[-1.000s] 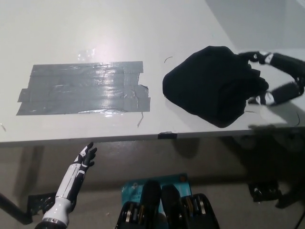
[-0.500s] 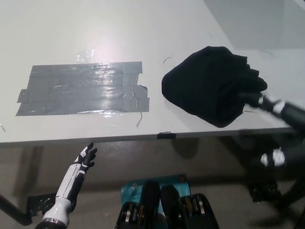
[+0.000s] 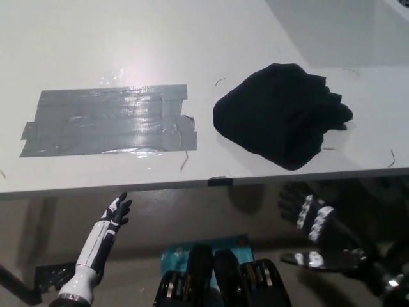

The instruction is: A person hands a black t-shirt to the robot and rhe robot picks it up with its right hand and places it on the black spot on the desk infron tof it

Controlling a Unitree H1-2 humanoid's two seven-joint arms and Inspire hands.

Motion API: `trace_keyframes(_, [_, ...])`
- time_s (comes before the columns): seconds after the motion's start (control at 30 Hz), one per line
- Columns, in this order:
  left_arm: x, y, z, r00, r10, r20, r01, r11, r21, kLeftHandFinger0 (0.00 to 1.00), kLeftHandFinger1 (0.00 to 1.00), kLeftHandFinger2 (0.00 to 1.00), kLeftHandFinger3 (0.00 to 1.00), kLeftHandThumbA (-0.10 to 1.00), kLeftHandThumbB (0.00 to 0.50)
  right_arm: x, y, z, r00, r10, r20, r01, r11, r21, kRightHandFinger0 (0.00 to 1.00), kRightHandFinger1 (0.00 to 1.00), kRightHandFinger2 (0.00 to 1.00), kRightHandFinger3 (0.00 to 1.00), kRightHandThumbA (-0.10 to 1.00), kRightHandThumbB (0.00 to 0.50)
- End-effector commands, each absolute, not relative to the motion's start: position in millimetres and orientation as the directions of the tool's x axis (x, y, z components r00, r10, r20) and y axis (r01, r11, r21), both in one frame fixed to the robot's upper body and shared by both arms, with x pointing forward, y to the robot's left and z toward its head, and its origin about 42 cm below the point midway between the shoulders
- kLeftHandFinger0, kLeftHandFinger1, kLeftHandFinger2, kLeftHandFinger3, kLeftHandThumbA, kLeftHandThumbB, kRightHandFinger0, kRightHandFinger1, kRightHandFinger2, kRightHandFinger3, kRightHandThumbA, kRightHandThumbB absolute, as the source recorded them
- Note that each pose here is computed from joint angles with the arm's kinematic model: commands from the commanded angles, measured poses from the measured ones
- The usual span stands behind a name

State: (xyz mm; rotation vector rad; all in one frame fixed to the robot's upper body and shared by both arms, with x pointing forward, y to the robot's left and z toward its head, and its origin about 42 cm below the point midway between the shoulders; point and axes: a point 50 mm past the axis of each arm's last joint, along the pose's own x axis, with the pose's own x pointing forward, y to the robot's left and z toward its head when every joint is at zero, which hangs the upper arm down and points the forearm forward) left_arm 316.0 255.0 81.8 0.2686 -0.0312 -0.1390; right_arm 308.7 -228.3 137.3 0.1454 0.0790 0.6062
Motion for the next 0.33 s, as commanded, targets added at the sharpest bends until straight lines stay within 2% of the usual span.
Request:
trace_keyframes(0.0, [313, 253, 89, 0.985, -0.150, 0.084, 0.123, 0.955, 0.268, 1.00, 1.00, 1.00, 1.00, 1.00, 0.459, 316, -217, 135, 0.884, 0.466, -0.013, -0.465, 0.883, 0.068, 1.00, 1.00, 1.00, 1.00, 1.00, 0.300])
trace_keyframes(0.13, [306, 253, 80, 0.986, -0.153, 0.067, 0.132, 0.959, 0.252, 1.00, 1.00, 1.00, 1.00, 1.00, 0.480, 307, -214, 127, 0.890, 0.455, -0.023, -0.453, 0.888, 0.076, 1.00, 1.00, 1.00, 1.00, 1.00, 0.295])
trace_keyframes(0.2, [301, 254, 76, 0.987, -0.153, 0.056, 0.134, 0.958, 0.253, 1.00, 1.00, 1.00, 1.00, 1.00, 0.486, 304, -214, 122, 0.888, 0.458, -0.033, -0.455, 0.888, 0.071, 1.00, 1.00, 1.00, 1.00, 1.00, 0.258])
trace_keyframes(0.3, [297, 253, 73, 0.988, -0.152, 0.038, 0.138, 0.959, 0.249, 1.00, 1.00, 1.00, 1.00, 1.00, 0.485, 301, -215, 118, 0.887, 0.460, -0.049, -0.457, 0.887, 0.065, 1.00, 1.00, 1.00, 1.00, 1.00, 0.233])
